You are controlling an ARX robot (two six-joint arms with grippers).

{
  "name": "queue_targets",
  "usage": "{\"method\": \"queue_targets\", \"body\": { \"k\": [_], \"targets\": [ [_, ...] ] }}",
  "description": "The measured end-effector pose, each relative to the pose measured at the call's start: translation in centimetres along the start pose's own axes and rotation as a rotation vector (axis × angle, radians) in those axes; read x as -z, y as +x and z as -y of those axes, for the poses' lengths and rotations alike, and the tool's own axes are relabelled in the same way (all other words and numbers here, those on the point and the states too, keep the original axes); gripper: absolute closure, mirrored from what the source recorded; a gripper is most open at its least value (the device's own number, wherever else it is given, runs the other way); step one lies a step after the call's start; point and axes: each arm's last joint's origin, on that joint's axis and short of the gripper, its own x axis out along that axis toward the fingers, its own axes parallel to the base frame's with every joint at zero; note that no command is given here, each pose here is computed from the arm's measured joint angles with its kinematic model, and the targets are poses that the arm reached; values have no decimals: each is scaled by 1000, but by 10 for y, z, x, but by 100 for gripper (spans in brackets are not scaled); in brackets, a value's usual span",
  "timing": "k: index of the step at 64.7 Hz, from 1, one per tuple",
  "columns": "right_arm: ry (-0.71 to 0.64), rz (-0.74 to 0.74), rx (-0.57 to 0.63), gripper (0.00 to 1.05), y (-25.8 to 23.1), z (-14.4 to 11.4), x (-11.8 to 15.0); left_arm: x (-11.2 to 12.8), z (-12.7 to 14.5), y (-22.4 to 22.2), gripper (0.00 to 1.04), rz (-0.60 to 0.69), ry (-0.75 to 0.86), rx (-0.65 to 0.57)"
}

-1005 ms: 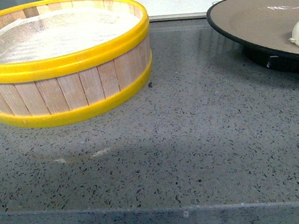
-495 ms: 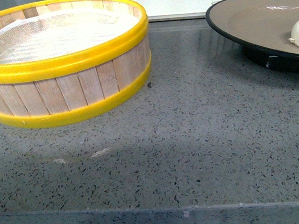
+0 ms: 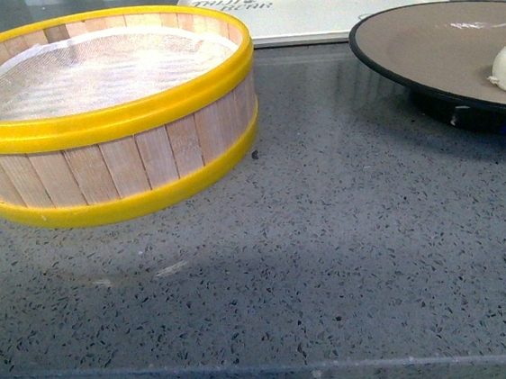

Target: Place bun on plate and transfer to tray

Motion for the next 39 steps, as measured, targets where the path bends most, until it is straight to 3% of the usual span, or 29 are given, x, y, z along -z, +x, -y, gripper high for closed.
{"method": "queue_targets", "body": {
  "k": [14, 39],
  "targets": [
    [388, -160, 10, 9, 23, 14, 14, 0, 0, 0, 7, 0, 0, 0],
    [560, -263, -44, 9, 36, 6, 42, 0, 0, 0, 7, 0, 0, 0]
  ]
}}
